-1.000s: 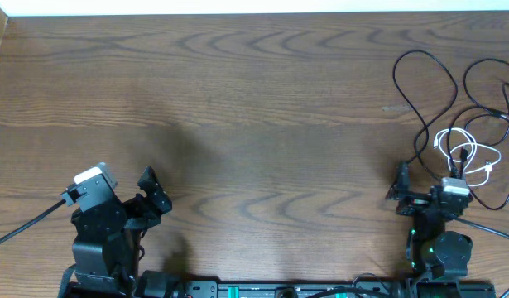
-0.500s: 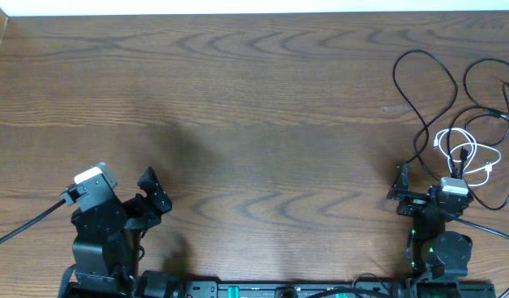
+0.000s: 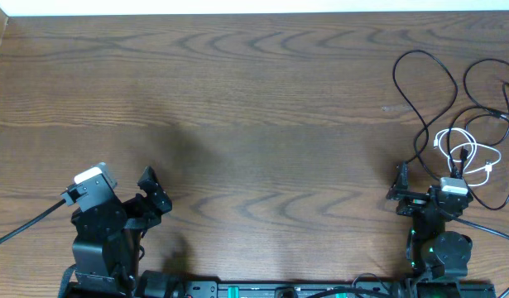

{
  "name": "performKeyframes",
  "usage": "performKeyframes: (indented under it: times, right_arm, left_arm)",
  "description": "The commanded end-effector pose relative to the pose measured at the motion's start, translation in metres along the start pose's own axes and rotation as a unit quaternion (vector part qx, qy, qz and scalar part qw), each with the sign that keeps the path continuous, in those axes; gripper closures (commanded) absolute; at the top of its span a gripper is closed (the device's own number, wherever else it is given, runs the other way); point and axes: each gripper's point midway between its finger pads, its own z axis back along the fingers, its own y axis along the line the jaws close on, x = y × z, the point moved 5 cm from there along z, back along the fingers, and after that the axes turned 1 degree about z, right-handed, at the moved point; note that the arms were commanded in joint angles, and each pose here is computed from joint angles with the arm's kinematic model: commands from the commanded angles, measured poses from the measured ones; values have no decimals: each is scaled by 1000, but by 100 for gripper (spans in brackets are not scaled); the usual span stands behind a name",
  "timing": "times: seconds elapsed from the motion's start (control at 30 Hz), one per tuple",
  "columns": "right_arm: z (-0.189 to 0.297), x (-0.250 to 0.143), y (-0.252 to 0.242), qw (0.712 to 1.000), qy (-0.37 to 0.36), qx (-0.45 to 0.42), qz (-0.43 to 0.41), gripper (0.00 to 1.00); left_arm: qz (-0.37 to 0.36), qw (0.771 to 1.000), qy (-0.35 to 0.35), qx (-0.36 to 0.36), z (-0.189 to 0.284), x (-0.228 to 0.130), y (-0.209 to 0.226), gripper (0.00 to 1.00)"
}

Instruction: Untangle cables

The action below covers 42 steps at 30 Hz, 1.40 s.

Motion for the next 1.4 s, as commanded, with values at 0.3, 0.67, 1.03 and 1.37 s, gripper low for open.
performKeyframes:
  times: [0.3, 0.67, 1.03, 1.37]
  right_arm:
    - [0, 0, 0, 1000, -1, 0, 6, 1]
    - [0, 0, 0, 1000, -1, 0, 6, 1]
    - [0, 0, 0, 1000, -1, 0, 6, 1]
    - [0, 0, 0, 1000, -1, 0, 6, 1]
  left_arm:
    - [3, 1000, -1, 4, -1, -1, 1, 3]
    - [3, 1000, -1, 4, -1, -1, 1, 3]
    - [3, 1000, -1, 4, -1, -1, 1, 3]
    - [6, 999, 10, 30, 2, -12, 16, 3]
